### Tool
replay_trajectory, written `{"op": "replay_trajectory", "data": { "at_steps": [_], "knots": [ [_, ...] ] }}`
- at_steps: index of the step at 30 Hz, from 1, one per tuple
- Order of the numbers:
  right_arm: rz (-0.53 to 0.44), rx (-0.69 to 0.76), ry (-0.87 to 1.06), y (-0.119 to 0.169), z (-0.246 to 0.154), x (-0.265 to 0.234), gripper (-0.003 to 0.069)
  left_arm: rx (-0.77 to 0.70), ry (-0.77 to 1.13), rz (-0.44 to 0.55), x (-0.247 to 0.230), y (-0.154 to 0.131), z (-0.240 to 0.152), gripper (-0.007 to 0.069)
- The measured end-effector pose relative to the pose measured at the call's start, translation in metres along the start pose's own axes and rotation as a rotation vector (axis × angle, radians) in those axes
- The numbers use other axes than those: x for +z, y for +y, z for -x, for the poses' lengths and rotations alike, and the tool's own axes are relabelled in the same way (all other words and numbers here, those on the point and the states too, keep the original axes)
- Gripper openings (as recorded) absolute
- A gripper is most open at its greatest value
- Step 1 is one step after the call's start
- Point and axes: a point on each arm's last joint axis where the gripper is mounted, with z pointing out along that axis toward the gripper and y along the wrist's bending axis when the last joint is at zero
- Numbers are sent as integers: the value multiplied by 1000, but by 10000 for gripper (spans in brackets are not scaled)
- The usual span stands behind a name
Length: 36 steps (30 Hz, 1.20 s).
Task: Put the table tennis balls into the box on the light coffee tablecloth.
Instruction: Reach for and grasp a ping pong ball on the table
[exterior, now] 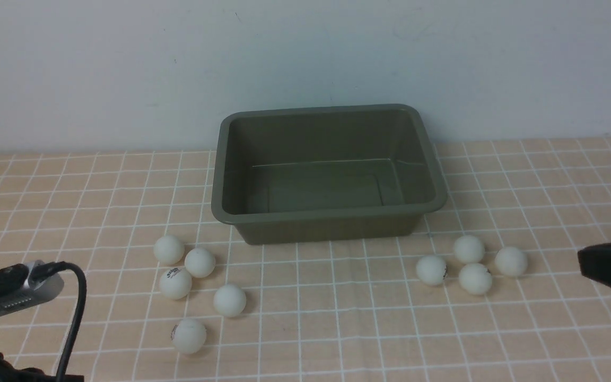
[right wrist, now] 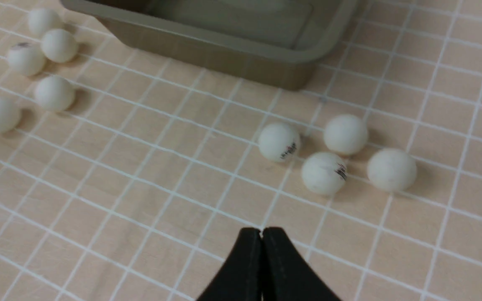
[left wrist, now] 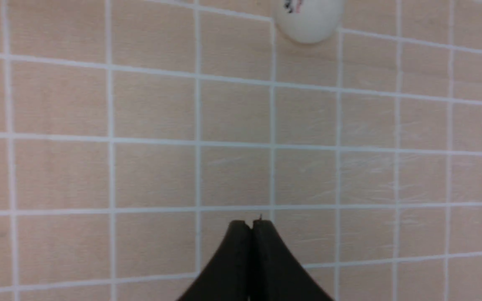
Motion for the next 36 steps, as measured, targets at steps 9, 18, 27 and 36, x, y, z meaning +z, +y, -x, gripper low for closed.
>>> {"op": "replay_trajectory", "data": {
  "at_steps": [9, 18, 27, 36],
  "knots": [
    [-199, 112, 184, -32, 33, 19, -17, -47, -33, -21, 0, -2, 3, -69],
    [-258, 179, 358, -50, 44, 46, -16, -66, -121, -46, -1, -4, 11, -69],
    [-258, 185, 407, -56, 42, 63, -16, 15, -192, -28, -2, -3, 18, -69],
    [-267, 172, 391, -57, 43, 63, -16, -39, -321, -39, -4, -3, 30, -69]
  ]
}}
